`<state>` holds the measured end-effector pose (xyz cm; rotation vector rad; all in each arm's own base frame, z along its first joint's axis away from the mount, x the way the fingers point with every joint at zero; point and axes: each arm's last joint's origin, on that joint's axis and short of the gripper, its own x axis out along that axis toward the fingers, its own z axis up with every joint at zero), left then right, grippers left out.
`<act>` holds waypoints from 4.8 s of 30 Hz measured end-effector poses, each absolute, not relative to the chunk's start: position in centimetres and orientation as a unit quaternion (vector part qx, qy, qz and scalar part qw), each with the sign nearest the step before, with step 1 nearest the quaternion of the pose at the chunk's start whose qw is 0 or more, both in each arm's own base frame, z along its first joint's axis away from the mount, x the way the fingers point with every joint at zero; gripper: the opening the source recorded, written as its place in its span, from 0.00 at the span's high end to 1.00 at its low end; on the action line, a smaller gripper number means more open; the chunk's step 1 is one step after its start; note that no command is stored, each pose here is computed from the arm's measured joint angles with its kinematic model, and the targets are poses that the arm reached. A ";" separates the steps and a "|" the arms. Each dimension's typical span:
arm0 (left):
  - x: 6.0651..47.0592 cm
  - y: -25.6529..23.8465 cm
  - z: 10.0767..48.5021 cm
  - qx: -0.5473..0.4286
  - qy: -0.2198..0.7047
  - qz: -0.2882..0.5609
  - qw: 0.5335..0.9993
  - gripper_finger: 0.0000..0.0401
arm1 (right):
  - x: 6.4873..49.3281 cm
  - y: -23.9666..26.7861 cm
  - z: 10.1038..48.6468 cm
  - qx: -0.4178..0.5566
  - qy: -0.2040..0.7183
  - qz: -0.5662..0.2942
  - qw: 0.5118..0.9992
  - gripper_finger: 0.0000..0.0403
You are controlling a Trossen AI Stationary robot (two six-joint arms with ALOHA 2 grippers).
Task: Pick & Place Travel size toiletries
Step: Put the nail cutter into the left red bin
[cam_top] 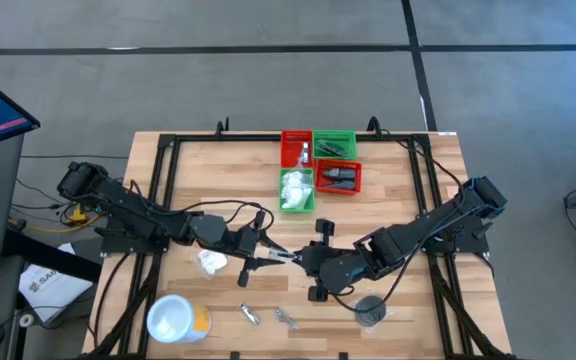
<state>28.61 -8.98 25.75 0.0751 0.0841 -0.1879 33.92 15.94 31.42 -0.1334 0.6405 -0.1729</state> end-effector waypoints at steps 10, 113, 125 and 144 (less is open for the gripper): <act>28.8 -8.5 26.6 0.031 0.012 -0.081 0.996 0.72 | 34.1 15.7 31.1 -0.070 0.320 -0.085 0.941 0.89; 31.5 12.4 19.6 -0.062 0.098 0.276 0.954 0.89 | 32.5 13.9 29.7 -0.080 0.410 -0.162 0.894 0.52; 34.1 16.2 18.6 -0.068 0.098 0.303 0.946 0.89 | 33.1 12.2 29.7 -0.083 0.417 -0.181 0.887 0.55; 34.0 17.4 17.3 -0.084 0.110 0.318 0.938 0.87 | 33.2 11.5 29.6 -0.084 0.423 -0.189 0.882 0.55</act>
